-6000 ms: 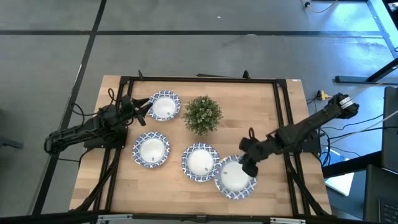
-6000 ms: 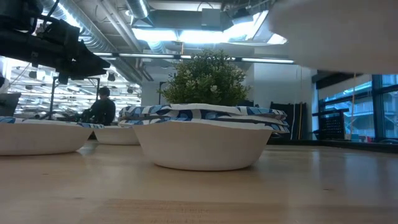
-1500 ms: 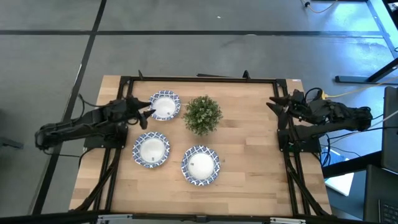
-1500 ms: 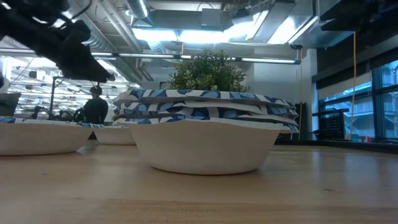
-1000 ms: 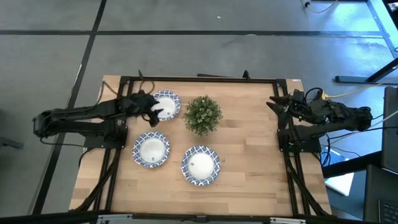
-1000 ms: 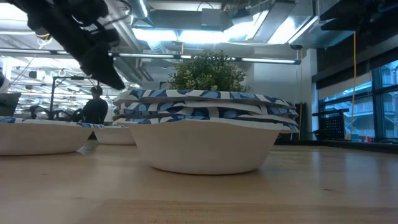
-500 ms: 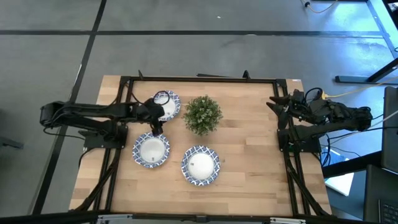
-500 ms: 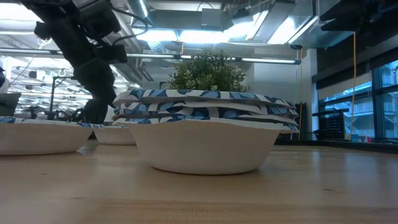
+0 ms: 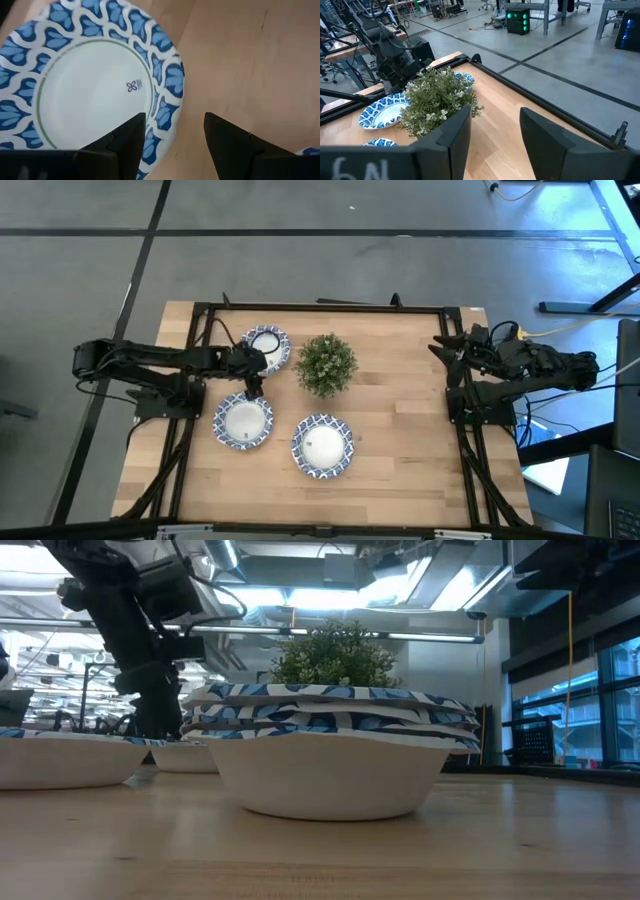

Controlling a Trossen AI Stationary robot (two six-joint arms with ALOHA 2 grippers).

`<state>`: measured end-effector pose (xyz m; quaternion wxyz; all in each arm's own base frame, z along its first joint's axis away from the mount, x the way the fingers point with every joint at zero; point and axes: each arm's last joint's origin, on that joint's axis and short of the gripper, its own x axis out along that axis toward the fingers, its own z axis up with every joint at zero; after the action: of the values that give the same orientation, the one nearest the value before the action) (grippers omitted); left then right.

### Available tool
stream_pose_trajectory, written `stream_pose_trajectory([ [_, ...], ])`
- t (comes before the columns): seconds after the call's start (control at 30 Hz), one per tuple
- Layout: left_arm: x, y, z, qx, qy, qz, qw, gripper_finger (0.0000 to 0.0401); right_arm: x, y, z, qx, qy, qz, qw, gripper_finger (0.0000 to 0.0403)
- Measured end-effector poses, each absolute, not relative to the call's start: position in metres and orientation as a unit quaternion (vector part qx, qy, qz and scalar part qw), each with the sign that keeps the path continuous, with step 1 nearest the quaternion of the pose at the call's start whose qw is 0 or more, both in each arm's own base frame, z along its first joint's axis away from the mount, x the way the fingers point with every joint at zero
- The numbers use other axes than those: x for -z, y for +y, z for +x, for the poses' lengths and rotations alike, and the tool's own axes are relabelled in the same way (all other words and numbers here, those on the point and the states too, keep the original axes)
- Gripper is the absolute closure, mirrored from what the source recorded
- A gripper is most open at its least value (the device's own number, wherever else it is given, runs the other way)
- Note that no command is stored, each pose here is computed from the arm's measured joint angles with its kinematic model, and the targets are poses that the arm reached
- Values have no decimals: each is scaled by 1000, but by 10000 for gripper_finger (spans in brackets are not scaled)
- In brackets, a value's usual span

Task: Nest bowls inside each other
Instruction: Stack the white bowl on top of the other white bowl

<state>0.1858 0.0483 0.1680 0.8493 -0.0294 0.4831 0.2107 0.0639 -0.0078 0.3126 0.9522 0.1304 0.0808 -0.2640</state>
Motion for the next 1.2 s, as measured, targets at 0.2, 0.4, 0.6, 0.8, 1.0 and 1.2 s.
stream_pose_trajectory([
  [0.2, -160, 51, 188, -234, 502, -11, 833, 205, -312, -7, 64, 255, 83, 132, 954, 233],
  [0.4, -155, 57, 188, -247, 516, -16, 820, 205, -312, -7, 64, 252, 84, 133, 955, 233],
  [0.6, -153, 61, 187, -250, 519, -31, 817, 205, -312, -7, 64, 252, 84, 132, 955, 233],
  [0.8, -153, 63, 187, -245, 518, -43, 818, 207, -312, -7, 64, 252, 85, 131, 955, 233],
  [1.0, -152, 64, 187, -235, 518, -53, 820, 247, -311, -7, 64, 252, 90, 128, 955, 233],
  [1.2, -152, 64, 187, -235, 518, -53, 821, 305, -311, -7, 64, 252, 90, 128, 955, 233],
])
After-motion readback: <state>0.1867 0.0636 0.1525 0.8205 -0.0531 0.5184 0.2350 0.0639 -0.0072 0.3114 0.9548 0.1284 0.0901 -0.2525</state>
